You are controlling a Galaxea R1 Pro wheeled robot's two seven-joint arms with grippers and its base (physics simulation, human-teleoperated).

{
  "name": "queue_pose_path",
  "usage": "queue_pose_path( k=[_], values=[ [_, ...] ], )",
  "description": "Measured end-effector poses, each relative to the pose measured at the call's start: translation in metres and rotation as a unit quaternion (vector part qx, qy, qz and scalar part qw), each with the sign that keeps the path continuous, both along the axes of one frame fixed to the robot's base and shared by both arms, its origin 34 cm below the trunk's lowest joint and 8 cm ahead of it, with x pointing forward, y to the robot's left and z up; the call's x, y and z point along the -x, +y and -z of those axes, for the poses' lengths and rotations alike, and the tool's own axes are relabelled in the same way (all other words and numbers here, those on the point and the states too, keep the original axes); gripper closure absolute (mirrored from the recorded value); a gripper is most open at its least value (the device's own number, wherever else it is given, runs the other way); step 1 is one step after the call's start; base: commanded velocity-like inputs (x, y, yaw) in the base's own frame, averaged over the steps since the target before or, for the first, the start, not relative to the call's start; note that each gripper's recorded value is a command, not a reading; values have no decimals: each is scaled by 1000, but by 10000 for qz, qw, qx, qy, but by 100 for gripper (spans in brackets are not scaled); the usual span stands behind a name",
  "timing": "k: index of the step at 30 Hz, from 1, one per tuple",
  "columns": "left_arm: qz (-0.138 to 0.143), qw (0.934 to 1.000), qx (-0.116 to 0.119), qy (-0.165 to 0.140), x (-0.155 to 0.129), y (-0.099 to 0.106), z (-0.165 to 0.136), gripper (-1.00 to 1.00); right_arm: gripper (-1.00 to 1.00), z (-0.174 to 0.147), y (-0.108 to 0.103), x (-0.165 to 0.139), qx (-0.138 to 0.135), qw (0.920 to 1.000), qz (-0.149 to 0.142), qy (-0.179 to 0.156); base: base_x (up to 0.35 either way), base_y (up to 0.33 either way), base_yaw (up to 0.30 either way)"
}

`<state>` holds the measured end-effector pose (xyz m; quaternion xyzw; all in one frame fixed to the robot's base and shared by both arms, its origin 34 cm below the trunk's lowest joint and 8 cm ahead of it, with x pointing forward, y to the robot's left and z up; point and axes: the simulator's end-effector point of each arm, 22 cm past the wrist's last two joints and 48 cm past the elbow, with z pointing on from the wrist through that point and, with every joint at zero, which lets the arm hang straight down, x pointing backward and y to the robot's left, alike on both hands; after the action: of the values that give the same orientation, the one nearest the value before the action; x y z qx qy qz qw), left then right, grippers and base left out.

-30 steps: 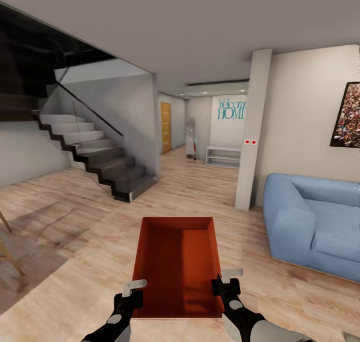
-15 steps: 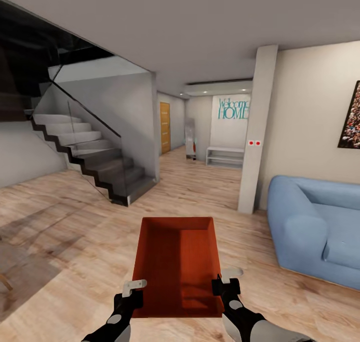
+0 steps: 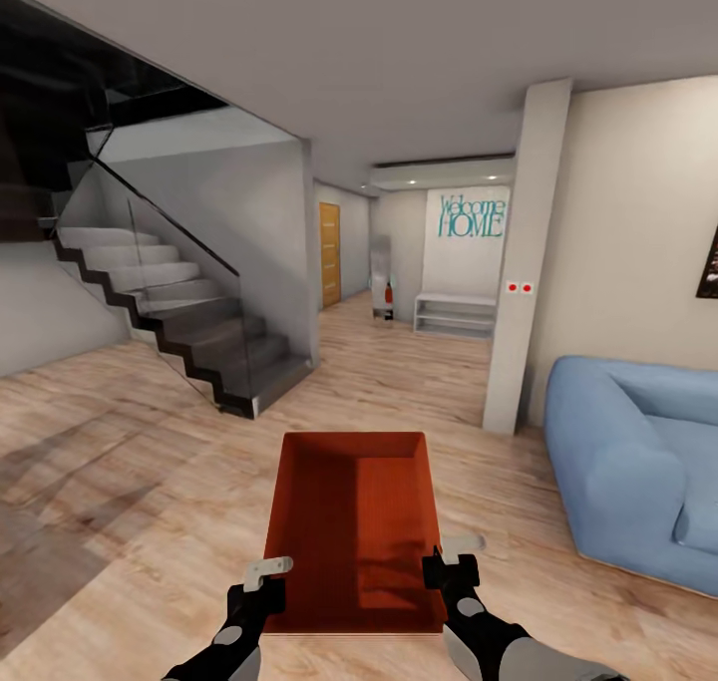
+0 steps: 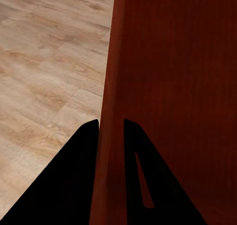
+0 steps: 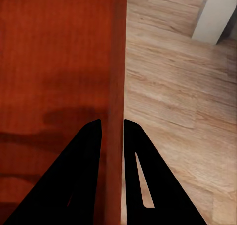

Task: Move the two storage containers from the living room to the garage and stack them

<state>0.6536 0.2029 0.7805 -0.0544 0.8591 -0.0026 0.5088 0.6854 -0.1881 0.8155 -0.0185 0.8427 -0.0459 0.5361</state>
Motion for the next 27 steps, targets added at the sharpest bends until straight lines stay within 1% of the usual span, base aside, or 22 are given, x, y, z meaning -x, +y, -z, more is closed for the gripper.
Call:
queue_pose_path(
  k=[27],
  values=[
    [4,10000,-4,10,0,0,1,100,100,1,0,0,-4,10000,4,9,321,6,0]
  ],
)
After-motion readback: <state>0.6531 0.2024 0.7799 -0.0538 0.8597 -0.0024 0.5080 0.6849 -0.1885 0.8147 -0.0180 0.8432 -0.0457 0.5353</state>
